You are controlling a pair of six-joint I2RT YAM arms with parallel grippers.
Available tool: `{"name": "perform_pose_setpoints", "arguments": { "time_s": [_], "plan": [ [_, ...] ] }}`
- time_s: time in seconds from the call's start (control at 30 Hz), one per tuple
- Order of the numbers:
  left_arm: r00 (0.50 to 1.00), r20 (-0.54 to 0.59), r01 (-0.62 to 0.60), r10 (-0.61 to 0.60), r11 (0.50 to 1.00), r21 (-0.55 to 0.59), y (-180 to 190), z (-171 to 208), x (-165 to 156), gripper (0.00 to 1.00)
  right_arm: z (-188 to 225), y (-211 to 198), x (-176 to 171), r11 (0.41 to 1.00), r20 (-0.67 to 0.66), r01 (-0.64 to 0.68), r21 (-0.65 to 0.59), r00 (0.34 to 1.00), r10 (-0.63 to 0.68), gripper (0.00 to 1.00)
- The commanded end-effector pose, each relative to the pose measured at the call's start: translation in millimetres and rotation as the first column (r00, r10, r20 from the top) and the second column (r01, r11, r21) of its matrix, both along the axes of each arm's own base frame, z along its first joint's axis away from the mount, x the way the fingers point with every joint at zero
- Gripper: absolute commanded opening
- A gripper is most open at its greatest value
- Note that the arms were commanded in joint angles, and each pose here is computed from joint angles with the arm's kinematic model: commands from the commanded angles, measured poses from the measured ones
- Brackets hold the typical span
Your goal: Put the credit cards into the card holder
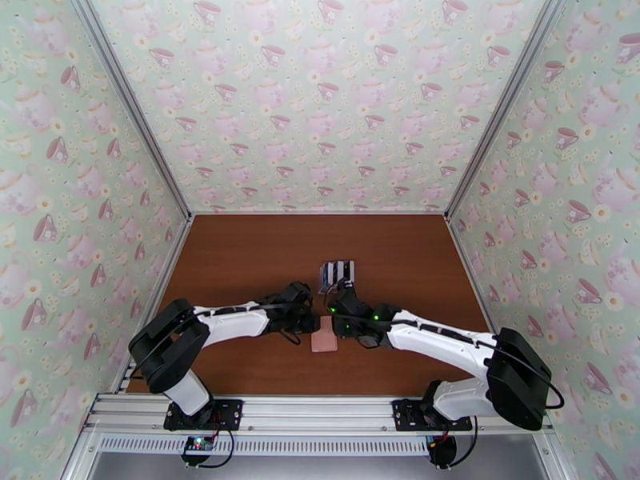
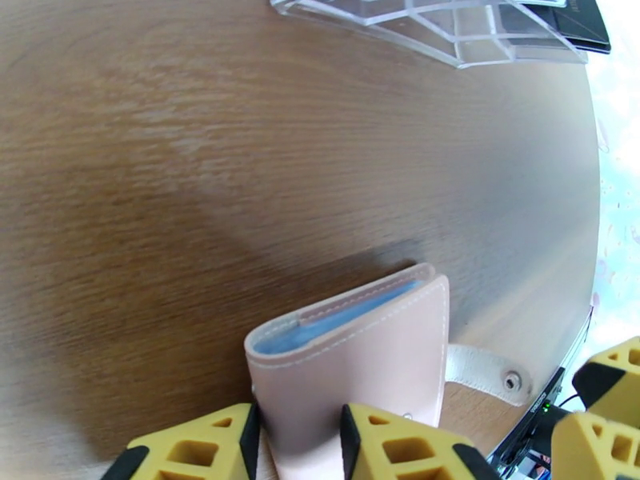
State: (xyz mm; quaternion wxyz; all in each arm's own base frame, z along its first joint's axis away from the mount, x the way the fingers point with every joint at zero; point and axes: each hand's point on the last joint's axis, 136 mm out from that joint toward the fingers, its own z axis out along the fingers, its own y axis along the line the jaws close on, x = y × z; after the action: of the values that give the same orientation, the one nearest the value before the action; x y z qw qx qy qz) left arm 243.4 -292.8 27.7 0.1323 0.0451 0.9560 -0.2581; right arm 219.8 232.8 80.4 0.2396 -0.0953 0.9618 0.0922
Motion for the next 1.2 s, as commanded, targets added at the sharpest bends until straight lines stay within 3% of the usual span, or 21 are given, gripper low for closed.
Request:
{"name": "perform_pose_setpoints", "arguments": {
  "time_s": [0.0, 1.17],
  "plan": [
    [0.999, -0.011, 0.035, -0.035, 0.999, 0.000, 2, 6, -12, 0.35, -2, 3, -4, 0.999, -0.018, 0.007, 0.040, 1.000, -0.006, 0.33],
    [0.999, -0.017, 0.027, -0.027, 0.999, 0.017, 6, -2, -25, 0.35, -16, 6, 2, 1.000, -0.034, 0.015, 0.016, 0.999, -0.015, 0.15]
  ]
}}
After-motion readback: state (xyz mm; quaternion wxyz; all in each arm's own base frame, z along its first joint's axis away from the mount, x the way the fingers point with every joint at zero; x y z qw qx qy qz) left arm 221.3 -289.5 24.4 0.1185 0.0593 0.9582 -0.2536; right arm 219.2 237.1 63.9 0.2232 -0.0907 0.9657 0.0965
